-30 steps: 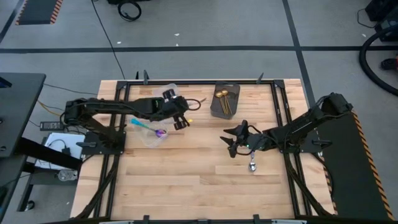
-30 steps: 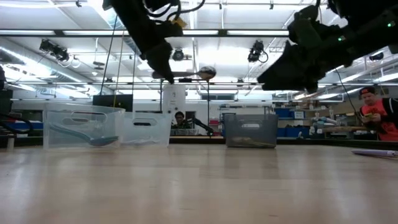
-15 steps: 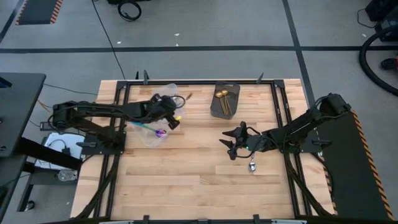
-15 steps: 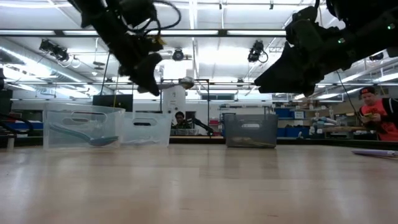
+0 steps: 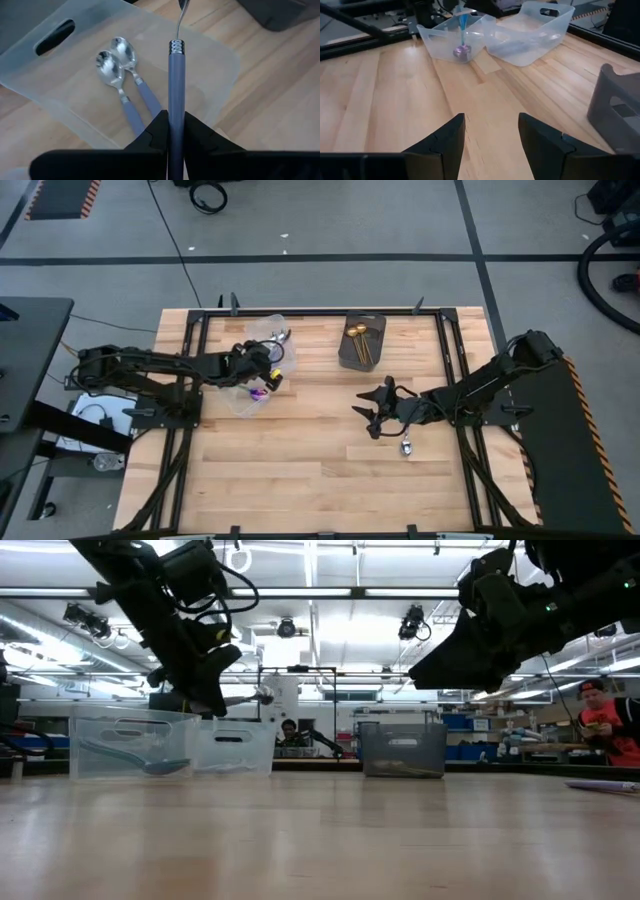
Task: Sort silverware by color (type)
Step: Put the purple spoon into the right transparent bin
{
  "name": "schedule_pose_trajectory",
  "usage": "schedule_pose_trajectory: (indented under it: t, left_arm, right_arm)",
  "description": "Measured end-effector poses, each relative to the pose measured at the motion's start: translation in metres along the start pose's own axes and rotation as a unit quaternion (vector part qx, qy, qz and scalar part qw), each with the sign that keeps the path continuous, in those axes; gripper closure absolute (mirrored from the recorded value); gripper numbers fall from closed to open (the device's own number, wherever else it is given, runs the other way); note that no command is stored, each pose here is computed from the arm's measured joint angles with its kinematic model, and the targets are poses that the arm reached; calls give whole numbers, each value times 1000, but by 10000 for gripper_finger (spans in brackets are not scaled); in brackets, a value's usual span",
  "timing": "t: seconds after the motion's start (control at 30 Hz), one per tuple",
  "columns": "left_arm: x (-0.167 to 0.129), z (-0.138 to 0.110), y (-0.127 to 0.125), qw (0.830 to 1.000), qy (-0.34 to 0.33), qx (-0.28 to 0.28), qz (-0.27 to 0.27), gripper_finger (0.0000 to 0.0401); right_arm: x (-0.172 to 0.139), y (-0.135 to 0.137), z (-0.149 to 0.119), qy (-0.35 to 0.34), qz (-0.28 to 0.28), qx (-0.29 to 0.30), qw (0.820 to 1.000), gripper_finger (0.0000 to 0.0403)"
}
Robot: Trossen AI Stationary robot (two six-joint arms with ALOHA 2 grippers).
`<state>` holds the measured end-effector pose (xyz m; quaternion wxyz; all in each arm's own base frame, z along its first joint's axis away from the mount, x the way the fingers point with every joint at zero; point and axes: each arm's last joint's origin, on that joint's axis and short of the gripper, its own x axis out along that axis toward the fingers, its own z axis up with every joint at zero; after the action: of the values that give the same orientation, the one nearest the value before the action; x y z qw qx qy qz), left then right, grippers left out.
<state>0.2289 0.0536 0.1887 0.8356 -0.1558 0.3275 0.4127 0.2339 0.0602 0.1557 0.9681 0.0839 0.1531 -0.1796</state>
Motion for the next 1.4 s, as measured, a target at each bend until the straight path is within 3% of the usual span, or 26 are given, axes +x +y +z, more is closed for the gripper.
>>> schedule_pose_trajectory:
  t: [0.27, 0.57, 0.93, 1.03, 1.4]
  left_arm:
    - [1, -2, 3, 1000, 2, -18, 18, 364]
    - [2, -3, 6, 997, 12, -68, 28, 364]
    - [0, -14, 11, 989, 62, -120, 56, 364]
    - [-1, -15, 12, 988, 52, -130, 72, 364]
    - [8, 5, 15, 985, 7, -169, 37, 364]
  right_arm:
    - [0, 1, 2, -9, 4, -53, 999, 209]
    - [-3, 5, -1, -4, 12, -201, 979, 209]
    - [-3, 5, -1, -4, 13, -199, 980, 209]
    - [-3, 5, -1, -4, 13, -196, 981, 209]
    - [-3, 6, 0, -9, 17, -190, 981, 209]
